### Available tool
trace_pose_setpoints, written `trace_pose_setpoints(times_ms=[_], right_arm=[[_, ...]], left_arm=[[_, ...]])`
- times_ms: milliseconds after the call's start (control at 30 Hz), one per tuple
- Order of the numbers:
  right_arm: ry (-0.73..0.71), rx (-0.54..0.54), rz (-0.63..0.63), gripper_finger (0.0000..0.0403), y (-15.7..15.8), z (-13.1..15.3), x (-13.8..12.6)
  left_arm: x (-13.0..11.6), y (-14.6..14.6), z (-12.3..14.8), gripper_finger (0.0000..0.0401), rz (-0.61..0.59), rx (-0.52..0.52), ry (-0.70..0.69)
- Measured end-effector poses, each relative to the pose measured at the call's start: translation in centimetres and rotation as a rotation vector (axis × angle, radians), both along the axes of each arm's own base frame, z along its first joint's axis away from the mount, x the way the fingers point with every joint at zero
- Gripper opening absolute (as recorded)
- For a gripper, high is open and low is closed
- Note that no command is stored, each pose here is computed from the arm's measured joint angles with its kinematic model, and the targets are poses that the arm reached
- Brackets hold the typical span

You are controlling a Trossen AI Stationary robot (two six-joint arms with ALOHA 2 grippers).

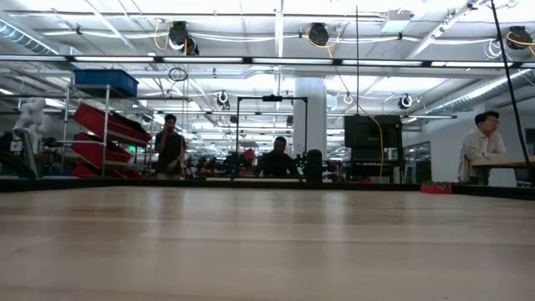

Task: Coil cords
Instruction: Coil the blue wire onto the black spool

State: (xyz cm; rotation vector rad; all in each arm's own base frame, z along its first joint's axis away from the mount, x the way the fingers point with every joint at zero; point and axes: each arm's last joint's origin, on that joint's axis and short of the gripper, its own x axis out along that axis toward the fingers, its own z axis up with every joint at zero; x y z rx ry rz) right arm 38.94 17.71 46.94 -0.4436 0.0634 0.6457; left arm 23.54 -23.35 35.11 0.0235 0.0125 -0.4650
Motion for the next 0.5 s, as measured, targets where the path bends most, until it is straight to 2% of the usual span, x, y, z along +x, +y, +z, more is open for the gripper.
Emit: trace_pose_setpoints(times_ms=[333,500], right_arm=[[0.061,-0.022,-0.009,0.0000,-0.15,-0.60,-0.08],[0.035,-0.012,0.057,0.0000,0.03,-0.35,-0.15]], left_arm=[[-0.04,-0.13,-0.04,0.0000,-0.031,0.017,-0.008],[-0.04,-0.13,0.03,0.0000,-0.032,0.038,-0.026]])
